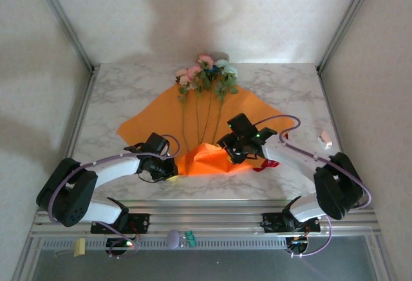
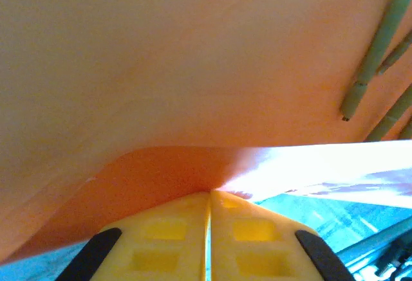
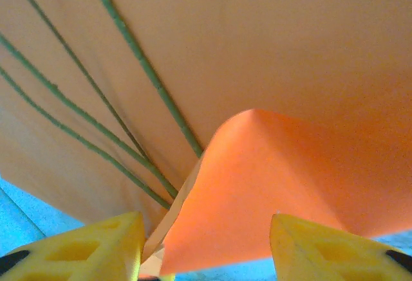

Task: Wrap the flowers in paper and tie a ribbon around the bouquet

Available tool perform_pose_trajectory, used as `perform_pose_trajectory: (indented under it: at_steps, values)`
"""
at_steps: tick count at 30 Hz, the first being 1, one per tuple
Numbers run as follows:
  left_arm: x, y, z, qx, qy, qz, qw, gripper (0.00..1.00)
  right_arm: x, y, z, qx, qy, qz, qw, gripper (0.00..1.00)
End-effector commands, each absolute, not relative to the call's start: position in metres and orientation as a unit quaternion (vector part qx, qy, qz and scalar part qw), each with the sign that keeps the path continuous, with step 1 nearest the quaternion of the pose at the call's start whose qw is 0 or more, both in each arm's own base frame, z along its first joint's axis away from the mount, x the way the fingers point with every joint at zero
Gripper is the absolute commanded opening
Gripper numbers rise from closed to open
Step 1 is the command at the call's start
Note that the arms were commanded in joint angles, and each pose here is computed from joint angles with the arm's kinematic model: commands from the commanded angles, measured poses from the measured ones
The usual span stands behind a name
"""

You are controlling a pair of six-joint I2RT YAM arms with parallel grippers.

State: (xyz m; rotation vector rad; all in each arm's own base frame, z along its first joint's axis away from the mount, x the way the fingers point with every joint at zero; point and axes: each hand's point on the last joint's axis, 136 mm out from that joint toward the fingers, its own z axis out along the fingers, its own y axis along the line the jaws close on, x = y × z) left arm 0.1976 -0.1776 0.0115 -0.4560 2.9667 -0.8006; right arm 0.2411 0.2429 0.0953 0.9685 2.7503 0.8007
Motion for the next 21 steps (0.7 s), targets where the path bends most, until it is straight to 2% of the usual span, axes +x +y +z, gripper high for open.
perform_pose_trajectory:
  at_steps: [1, 6, 8, 11, 13, 17, 18, 21]
  values:
    - [0.203, -0.161, -0.004, -0.195, 0.953, -0.231, 0.033, 0.09, 0.219, 0.212, 0.102, 0.23, 0.942, 0.22, 0.104, 0.54]
    - [0.209, -0.16, -0.007, -0.211, 0.95, -0.23, 0.026, 0.09, 0.198, 0.202, 0.102, 0.174, 0.945, 0.249, 0.124, 0.55]
    - [0.208, -0.159, -0.008, -0.213, 0.951, -0.224, 0.02, 0.09, 0.194, 0.218, 0.112, 0.121, 0.943, 0.277, 0.137, 0.47]
    - [0.205, -0.158, -0.009, -0.216, 0.951, -0.222, 0.015, 0.08, 0.188, 0.257, 0.114, 0.052, 0.938, 0.321, 0.12, 0.39]
    - [0.204, -0.158, -0.009, -0.217, 0.951, -0.221, 0.012, 0.07, 0.18, 0.29, 0.109, 0.0, 0.94, 0.328, 0.098, 0.31]
    - [0.201, -0.156, -0.01, -0.222, 0.95, -0.219, 0.01, 0.07, 0.173, 0.337, 0.1, -0.054, 0.945, 0.314, 0.071, 0.23]
    - [0.2, -0.156, -0.01, -0.222, 0.95, -0.219, 0.008, 0.06, 0.175, 0.34, 0.099, -0.051, 0.948, 0.305, 0.078, 0.23]
    - [0.198, -0.155, -0.013, -0.224, 0.95, -0.217, 0.003, 0.06, 0.187, 0.322, 0.102, -0.021, 0.958, 0.263, 0.115, 0.37]
